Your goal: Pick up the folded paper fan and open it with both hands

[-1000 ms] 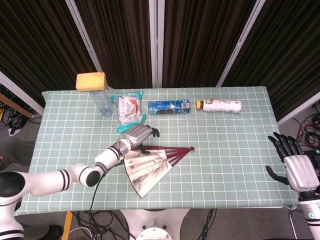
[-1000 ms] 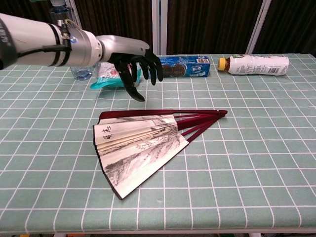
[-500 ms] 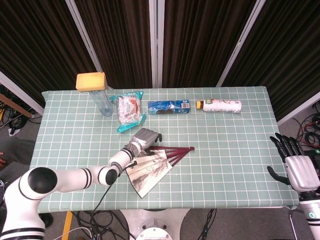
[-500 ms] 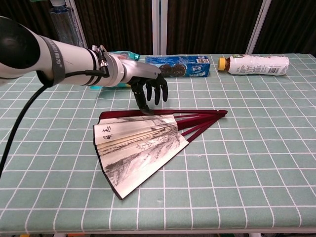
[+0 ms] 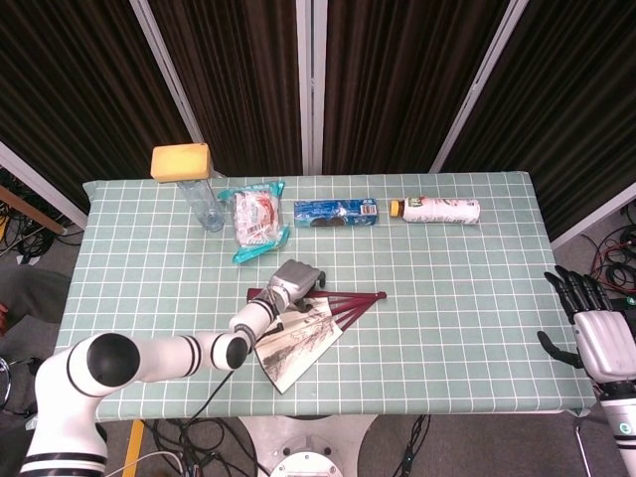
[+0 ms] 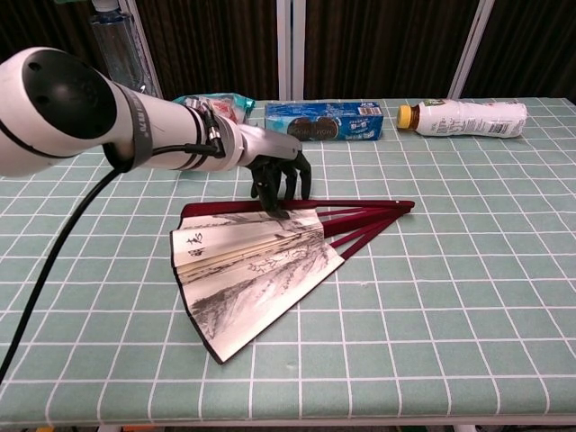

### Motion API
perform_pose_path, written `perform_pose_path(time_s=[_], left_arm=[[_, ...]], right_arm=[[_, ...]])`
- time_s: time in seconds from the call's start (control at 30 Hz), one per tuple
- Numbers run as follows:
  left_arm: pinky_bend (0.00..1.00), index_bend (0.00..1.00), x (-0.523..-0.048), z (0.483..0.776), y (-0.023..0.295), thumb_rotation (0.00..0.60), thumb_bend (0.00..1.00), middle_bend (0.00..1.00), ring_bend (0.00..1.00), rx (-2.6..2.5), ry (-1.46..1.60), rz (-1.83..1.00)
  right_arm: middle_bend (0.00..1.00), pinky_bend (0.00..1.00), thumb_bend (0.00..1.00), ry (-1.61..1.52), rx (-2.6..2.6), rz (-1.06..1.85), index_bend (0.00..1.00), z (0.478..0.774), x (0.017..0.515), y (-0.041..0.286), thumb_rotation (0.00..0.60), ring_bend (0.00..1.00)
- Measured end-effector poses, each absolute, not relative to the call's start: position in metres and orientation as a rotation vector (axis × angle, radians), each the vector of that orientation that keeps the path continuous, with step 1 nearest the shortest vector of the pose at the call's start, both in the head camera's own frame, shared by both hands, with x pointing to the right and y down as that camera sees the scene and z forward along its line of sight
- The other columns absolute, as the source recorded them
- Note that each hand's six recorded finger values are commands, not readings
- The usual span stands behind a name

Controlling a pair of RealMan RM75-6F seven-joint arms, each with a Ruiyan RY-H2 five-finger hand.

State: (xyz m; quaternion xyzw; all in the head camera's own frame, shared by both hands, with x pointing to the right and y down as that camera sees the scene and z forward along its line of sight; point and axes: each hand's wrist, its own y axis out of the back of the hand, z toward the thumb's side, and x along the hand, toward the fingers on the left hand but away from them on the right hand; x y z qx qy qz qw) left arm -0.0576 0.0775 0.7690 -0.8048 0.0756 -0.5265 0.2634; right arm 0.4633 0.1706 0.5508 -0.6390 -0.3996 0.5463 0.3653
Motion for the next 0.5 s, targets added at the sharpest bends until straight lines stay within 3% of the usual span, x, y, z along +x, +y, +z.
perform_pose_path(time_s=[0.27,0.5], left_arm=[[0.52,0.39,-0.0565,0.7745,0.0815,0.600,0.33,0.44,0.45,-2.159,0.195,-1.419],[0.66,0.55,-0.0571,0.7755,0.0815,0.600,0.33,0.60,0.61,-2.143,0.203,-1.402]], right_arm=[[0.00,0.00,0.22,-1.037,-1.640,1.418,0.00,0.5521,0.4667,0.1711,0.600,0.00],[0.00,0.00,0.22,-1.042,-1.637,1.418,0.00,0.5519,0.4667,0.1712,0.600,0.00]])
